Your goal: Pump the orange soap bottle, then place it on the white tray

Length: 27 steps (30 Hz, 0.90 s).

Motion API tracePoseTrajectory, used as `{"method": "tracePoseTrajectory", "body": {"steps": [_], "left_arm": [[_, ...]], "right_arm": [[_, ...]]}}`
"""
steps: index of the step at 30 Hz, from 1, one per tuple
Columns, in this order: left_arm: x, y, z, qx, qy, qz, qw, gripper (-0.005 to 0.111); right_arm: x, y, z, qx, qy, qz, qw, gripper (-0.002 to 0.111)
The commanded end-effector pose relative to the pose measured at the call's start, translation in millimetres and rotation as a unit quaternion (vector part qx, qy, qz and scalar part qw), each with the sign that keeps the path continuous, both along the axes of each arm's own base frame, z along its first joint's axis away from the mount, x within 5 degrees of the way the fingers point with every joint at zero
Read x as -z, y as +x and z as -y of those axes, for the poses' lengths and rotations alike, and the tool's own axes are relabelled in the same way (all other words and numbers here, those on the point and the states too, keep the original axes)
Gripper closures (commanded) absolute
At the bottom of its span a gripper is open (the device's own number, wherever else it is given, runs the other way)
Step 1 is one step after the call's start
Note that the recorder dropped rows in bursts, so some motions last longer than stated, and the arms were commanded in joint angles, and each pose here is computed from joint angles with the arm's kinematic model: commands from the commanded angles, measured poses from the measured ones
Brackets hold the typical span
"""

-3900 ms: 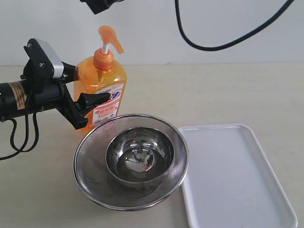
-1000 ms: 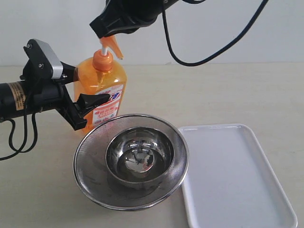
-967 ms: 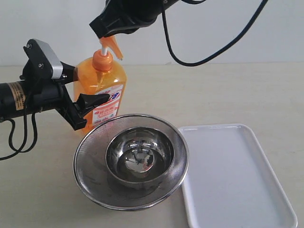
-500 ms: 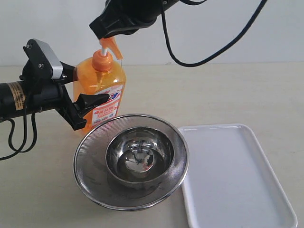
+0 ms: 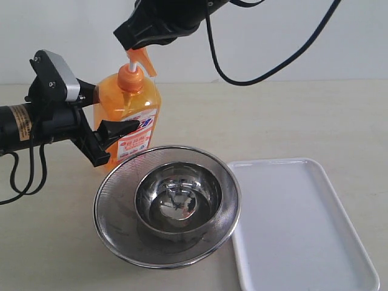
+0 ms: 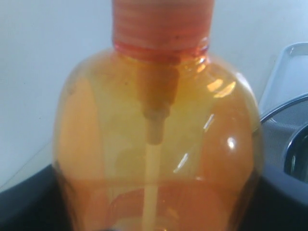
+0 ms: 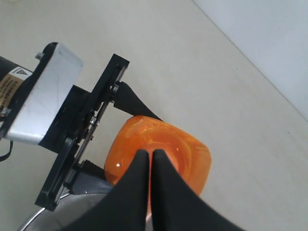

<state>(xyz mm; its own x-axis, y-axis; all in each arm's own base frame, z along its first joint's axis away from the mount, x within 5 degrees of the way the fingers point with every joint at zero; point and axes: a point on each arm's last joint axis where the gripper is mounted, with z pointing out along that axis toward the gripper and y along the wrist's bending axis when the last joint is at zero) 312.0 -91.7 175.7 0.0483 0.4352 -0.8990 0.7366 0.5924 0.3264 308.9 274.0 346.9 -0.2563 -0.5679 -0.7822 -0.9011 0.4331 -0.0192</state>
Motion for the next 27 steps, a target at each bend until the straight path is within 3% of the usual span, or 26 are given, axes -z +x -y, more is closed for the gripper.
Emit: {"method": "tracePoseTrajectory", "body": {"steps": [1, 16, 27], "left_arm": [[-10.7, -3.3, 7.1, 0.034, -0.03, 0.023, 0.999, 0.102], [-10.6, -3.6, 7.4, 0.035, -0.034, 0.019, 0.999, 0.102], [-10.1, -3.4, 7.1, 0.033, -0.032, 0.017, 0.999, 0.102]], "right_arm": [[33.1, 1.0, 0.8, -0.025, -0.073, -0.042, 0.996, 0.108], [-26.5, -17.0, 17.6, -0.008, -0.015, 0.051, 0.999, 0.108], [-34.2, -14.9, 18.2, 0.007, 0.006, 0.077, 0.997, 0.108]]}}
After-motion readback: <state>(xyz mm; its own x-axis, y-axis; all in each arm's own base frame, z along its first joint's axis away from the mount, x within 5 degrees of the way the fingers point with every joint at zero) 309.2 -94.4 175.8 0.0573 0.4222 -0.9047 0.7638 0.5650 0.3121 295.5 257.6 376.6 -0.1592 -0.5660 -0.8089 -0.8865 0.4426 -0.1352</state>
